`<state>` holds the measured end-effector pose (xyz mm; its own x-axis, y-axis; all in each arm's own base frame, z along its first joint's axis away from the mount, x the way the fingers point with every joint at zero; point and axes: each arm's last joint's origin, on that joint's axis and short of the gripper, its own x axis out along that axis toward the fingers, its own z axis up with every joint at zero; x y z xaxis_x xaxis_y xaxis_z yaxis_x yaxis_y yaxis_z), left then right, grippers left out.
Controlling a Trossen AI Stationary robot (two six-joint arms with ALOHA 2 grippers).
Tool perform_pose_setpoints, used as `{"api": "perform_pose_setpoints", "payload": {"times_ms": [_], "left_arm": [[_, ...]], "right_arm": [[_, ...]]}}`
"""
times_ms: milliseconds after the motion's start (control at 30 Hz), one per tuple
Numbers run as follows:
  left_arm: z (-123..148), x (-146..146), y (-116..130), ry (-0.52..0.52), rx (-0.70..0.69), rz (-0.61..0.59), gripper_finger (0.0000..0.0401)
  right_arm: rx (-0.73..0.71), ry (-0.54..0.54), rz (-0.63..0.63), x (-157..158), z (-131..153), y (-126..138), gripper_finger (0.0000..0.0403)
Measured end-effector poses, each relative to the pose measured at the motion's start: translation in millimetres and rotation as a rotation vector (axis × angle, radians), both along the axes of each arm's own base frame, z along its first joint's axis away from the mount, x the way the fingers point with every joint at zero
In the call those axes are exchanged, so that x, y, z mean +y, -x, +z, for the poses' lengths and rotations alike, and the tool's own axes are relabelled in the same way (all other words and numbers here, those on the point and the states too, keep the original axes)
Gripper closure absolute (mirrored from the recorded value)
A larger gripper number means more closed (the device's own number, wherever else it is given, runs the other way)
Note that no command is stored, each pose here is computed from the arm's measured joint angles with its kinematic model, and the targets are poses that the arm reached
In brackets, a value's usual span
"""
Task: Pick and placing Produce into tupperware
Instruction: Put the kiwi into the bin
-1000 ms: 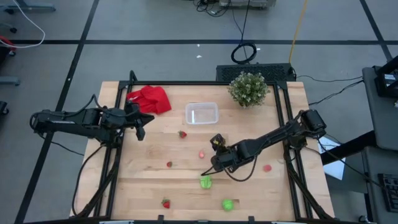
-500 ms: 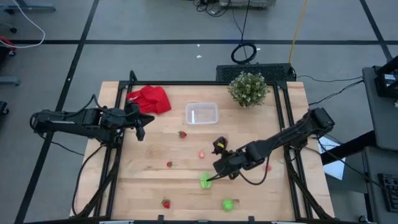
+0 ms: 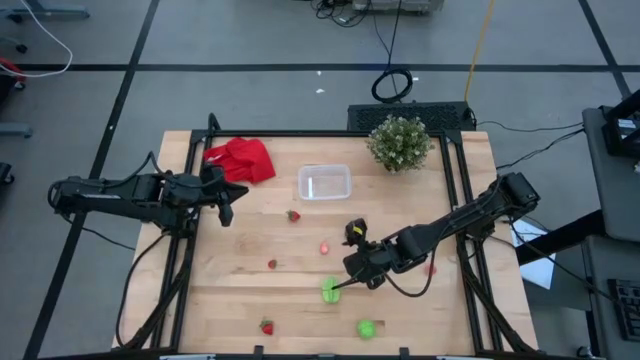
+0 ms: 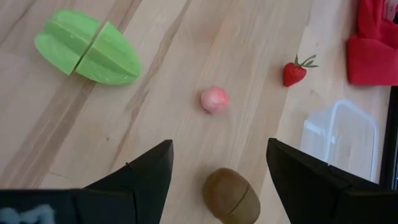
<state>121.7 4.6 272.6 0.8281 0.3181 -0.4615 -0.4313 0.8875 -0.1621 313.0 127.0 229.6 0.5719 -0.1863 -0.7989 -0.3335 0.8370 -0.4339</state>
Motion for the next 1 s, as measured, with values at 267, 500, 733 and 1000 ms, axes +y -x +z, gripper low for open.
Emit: {"api": "perform_pose_setpoints", "payload": {"times_ms": [267, 500, 733, 1000], "left_arm": [[0, 0, 0, 0.0, 0.0, 0.0, 0.0368], [0, 0, 0, -0.001, 0.0, -0.001, 0.0368], [0, 0, 0, -0.002, 0.0, -0.001, 0.0368], [0, 0, 0, -0.01, 0.004, -0.005, 0.0368]], "right_arm": [[0.037, 0.028, 0.012, -4, -1, 2, 0.0135], [0.06, 0.046, 0.013, -8, -2, 2, 0.0096], [0.222, 0.124, 0.005, -27, -8, 10, 0.0081], [0.318, 0.088, 0.098, -42, -10, 9, 0.008]]}}
